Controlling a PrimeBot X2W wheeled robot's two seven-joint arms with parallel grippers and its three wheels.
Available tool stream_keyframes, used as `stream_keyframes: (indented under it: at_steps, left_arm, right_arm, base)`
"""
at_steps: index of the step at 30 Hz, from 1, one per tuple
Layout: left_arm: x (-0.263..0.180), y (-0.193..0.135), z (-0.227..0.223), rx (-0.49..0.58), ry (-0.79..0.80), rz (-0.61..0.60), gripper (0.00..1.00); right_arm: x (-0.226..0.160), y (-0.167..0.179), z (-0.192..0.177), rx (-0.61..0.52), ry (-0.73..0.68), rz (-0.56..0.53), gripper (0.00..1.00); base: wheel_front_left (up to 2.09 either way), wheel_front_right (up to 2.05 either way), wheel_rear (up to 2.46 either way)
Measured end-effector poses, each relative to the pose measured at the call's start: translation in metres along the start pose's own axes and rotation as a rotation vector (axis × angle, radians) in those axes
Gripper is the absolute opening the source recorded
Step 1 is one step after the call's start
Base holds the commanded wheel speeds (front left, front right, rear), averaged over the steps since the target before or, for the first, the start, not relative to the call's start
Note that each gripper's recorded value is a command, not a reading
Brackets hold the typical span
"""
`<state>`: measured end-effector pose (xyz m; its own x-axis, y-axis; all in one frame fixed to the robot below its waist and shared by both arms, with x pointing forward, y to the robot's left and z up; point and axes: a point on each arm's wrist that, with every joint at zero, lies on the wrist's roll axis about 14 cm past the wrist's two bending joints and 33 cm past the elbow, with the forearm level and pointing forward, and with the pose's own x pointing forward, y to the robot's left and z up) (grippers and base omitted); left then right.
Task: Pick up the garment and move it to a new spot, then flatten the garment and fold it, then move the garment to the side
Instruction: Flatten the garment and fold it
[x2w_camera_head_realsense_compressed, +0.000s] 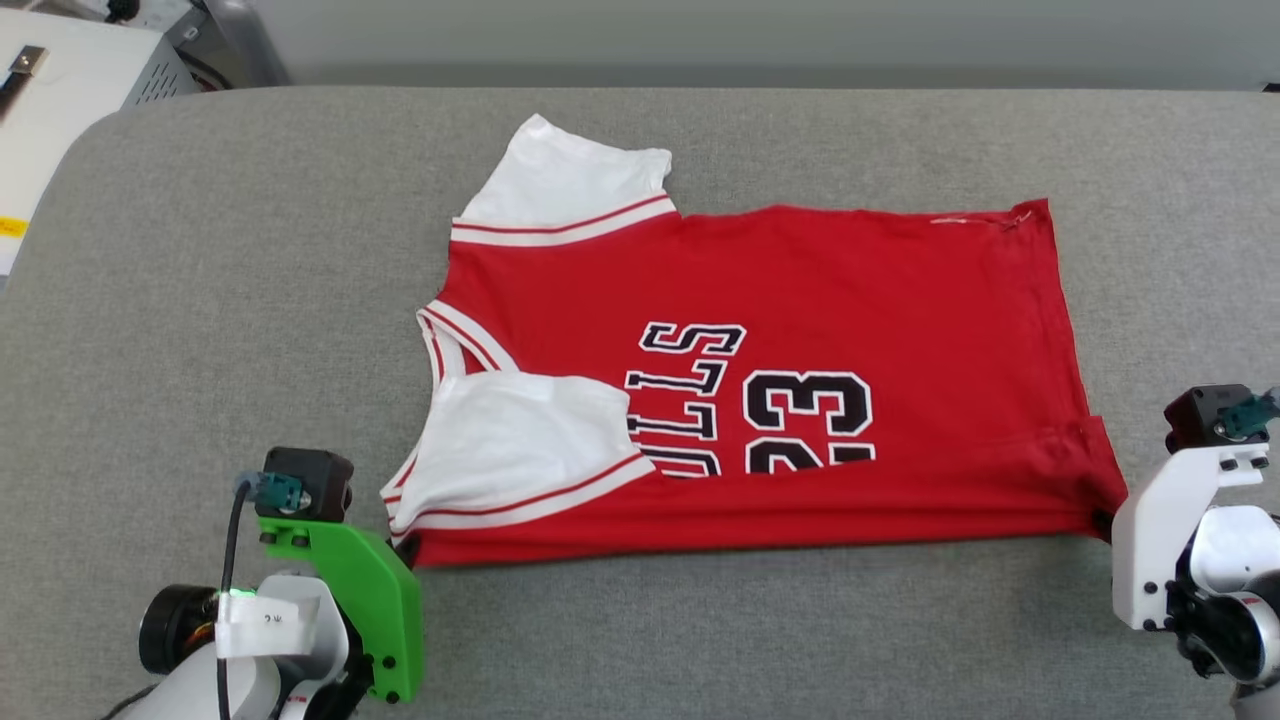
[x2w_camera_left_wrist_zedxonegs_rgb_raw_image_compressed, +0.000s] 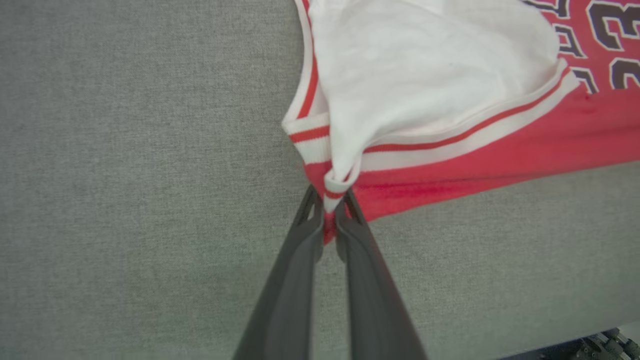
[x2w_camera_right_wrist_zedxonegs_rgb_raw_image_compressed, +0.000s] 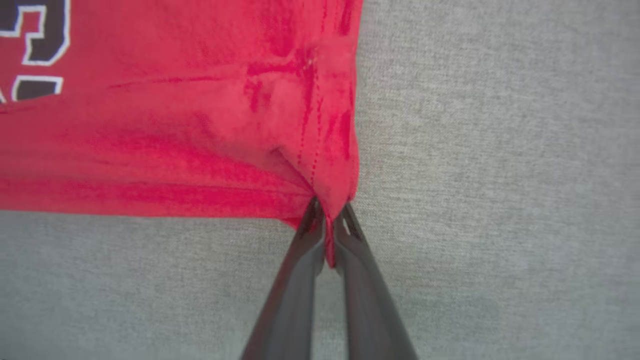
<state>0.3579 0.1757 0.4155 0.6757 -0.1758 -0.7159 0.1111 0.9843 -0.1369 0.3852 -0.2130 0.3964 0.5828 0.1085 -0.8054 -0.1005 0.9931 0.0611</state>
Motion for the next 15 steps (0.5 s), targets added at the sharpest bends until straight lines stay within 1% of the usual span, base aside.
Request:
stream_keyframes:
  at_steps: [5, 10, 15]
  left_arm:
    - [-0.011, -0.005, -0.015, -0.007, 0.021, -0.013, 0.0]
    - [-0.019, -0.013, -0.04, -0.015, 0.074, -0.033, 0.0]
    - [-0.017, -0.016, -0.059, -0.05, 0.125, -0.051, 0.0]
  right_arm:
    - [-0.023, -0.007, -0.007, 0.002, -0.009, -0.008, 0.0]
    - [-0.042, -0.014, -0.03, 0.024, 0.02, -0.018, 0.0]
    - [-0.048, -0.014, -0.052, 0.058, 0.062, -0.018, 0.0]
  base:
    - [0.0, 0.0, 0.0]
    - [0.0, 0.0, 0.0]
    - [0.0, 0.0, 0.0]
